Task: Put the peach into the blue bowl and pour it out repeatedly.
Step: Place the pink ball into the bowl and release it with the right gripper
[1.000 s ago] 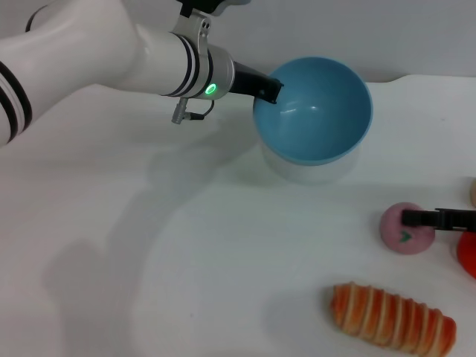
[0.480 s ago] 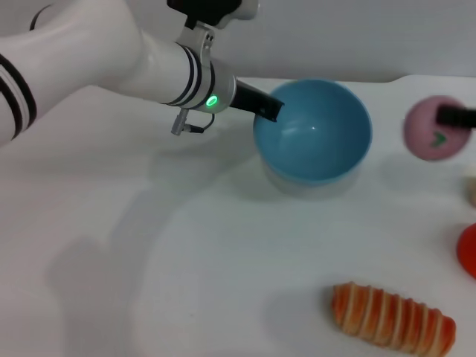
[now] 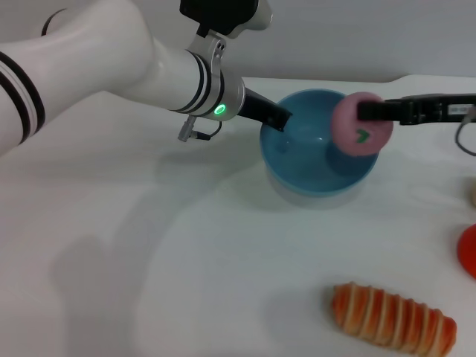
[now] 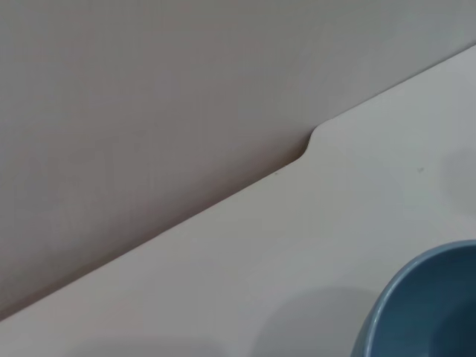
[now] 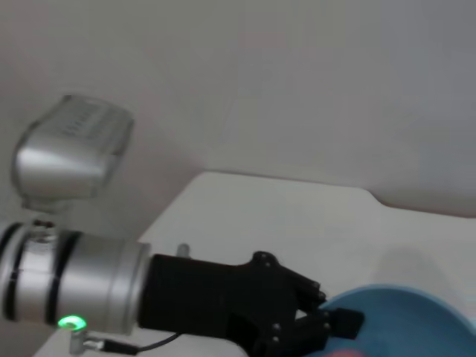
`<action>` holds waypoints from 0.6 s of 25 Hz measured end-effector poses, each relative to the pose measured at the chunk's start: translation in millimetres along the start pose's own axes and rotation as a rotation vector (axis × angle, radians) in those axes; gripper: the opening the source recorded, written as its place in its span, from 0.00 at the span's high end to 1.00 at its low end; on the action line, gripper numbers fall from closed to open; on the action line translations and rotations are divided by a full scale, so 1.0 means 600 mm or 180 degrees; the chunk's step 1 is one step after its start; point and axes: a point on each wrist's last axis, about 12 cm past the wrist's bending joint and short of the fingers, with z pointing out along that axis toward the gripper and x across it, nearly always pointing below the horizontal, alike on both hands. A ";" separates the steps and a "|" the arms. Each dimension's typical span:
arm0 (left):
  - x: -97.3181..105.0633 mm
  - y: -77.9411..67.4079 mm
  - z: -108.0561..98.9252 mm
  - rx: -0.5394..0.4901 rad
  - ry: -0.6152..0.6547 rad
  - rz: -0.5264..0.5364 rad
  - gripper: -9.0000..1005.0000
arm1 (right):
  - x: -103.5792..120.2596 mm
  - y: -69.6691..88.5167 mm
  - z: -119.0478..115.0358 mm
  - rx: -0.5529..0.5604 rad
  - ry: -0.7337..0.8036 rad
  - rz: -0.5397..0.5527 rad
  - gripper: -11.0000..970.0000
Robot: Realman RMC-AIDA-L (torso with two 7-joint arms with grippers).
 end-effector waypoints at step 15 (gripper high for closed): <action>0.008 0.002 0.001 0.0005 -0.0013 -0.0075 0.99 | 0.004 -0.019 0.012 0.0289 -0.0121 -0.0087 0.61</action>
